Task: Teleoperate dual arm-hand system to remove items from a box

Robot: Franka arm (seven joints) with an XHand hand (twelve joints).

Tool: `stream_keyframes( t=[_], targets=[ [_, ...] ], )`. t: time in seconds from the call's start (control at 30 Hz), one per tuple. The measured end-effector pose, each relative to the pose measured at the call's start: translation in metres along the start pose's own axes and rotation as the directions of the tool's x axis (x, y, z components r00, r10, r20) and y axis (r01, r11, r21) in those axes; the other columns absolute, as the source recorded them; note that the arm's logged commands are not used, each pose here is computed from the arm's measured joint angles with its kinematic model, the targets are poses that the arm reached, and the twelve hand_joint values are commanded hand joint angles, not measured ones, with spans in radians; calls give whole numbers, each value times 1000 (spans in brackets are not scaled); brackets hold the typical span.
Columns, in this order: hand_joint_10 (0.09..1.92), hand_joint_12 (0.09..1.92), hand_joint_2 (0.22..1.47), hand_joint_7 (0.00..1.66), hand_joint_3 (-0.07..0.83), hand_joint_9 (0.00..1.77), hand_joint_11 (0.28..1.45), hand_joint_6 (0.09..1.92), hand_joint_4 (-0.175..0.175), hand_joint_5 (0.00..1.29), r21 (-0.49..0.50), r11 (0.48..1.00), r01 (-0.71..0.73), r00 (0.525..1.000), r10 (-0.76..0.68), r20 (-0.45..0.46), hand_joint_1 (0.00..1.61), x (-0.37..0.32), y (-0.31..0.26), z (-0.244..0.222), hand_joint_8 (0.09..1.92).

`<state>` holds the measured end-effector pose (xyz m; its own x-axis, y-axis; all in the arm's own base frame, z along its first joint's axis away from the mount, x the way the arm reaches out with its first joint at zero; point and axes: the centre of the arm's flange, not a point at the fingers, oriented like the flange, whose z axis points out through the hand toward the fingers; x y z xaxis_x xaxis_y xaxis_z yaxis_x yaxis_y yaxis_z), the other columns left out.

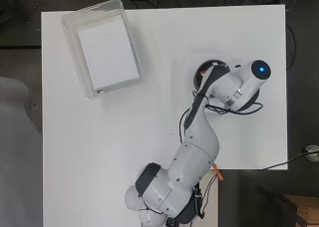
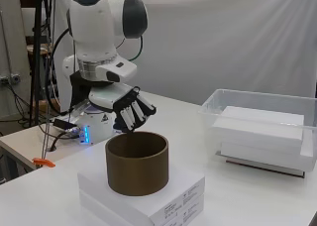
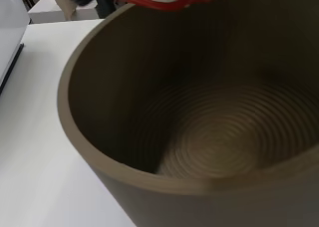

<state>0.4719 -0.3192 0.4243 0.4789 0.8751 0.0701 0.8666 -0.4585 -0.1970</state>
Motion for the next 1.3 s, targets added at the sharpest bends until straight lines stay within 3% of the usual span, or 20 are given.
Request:
stream_keyframes(
  t=[0.03,0.07,0.1,0.13,0.2,0.33,0.53,0.7,0.87,1.1,1.2,1.3],
  targets=[
    [1920,1920,1272,1018,1,1313,1114,1920,175,676,2,1000,8,1000,-8,0,1106,6,0,1,1920],
    [1434,1446,1125,810,-21,1073,907,1350,73,435,4,1000,12,1000,-12,1,771,10,1,2,1390],
    [903,906,940,485,-30,709,687,773,13,240,8,1000,15,1000,-16,5,439,14,3,4,816],
    [530,514,851,331,-20,539,593,402,-12,122,23,1000,19,1000,-19,22,228,22,6,6,440],
    [153,132,800,232,-4,399,494,97,-24,43,60,998,-6,997,1,83,52,32,8,8,108],
    [87,87,796,210,2,333,449,87,-13,91,47,997,-64,975,52,216,1,50,-1,3,87],
    [87,87,826,217,11,312,438,87,-11,151,-103,994,-46,989,60,134,0,53,-27,-25,87],
    [87,87,865,243,18,333,445,87,-8,176,-160,984,-78,992,92,85,0,58,-43,-51,87],
    [87,87,920,354,9,432,448,87,16,283,-222,971,-90,991,109,76,1,74,-58,-79,87],
    [87,87,1072,479,17,595,506,87,32,448,-411,911,-32,995,67,71,0,103,-149,-148,87],
    [87,87,1103,509,5,694,585,87,11,356,-480,877,-10,996,52,74,0,116,-186,-166,87],
    [87,87,1109,509,3,750,625,87,-6,281,-487,871,-66,997,82,12,0,127,-201,-190,87]
  ],
)
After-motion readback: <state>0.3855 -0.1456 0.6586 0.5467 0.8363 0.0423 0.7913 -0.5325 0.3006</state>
